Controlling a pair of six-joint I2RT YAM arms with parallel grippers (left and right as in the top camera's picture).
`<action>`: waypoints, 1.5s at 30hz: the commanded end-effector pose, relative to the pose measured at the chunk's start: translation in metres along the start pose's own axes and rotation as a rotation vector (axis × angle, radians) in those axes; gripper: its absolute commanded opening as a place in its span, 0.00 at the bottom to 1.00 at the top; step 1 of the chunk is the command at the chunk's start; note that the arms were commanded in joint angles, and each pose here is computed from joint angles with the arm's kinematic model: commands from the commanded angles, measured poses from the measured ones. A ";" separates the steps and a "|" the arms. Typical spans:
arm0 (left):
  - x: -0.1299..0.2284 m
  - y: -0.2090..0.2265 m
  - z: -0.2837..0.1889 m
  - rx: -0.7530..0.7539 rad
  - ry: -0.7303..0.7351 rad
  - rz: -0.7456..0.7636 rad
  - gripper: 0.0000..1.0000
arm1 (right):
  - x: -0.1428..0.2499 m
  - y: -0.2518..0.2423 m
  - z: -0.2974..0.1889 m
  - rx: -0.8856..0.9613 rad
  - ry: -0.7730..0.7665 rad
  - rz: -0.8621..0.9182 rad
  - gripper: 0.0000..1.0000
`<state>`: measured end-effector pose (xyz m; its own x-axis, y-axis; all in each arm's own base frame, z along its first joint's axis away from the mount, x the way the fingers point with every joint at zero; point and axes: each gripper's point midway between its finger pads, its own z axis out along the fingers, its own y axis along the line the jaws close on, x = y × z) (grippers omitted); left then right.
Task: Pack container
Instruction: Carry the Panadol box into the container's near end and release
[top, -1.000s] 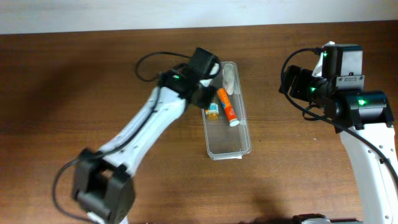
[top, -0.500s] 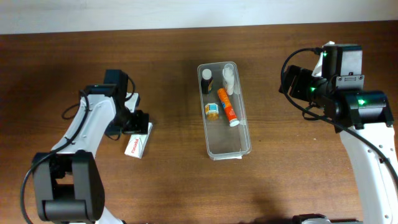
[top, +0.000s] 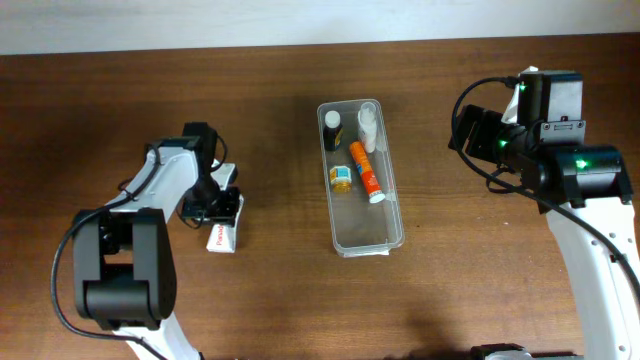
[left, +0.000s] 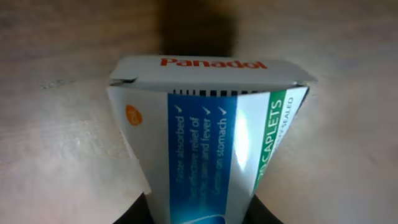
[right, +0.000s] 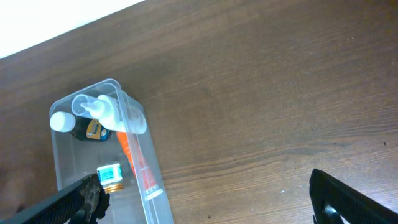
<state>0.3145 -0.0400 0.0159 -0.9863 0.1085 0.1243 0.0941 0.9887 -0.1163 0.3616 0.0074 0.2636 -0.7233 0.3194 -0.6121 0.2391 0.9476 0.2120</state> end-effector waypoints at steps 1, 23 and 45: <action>-0.025 -0.025 -0.033 0.024 -0.056 0.044 0.19 | -0.002 -0.002 0.000 0.005 -0.003 0.011 0.98; -0.026 -0.312 -0.107 0.259 -0.308 0.184 0.18 | -0.002 -0.002 0.000 0.005 -0.003 0.011 0.98; -0.023 -0.288 -0.034 0.073 -0.178 -0.001 0.46 | -0.002 -0.002 0.000 0.005 -0.003 0.011 0.98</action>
<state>0.3151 -0.3269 0.0850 -0.9881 0.1364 -0.0708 0.1481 0.9684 -0.2007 0.3611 0.0073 0.2628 -0.7257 0.3194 -0.6094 0.2399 0.9476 0.2110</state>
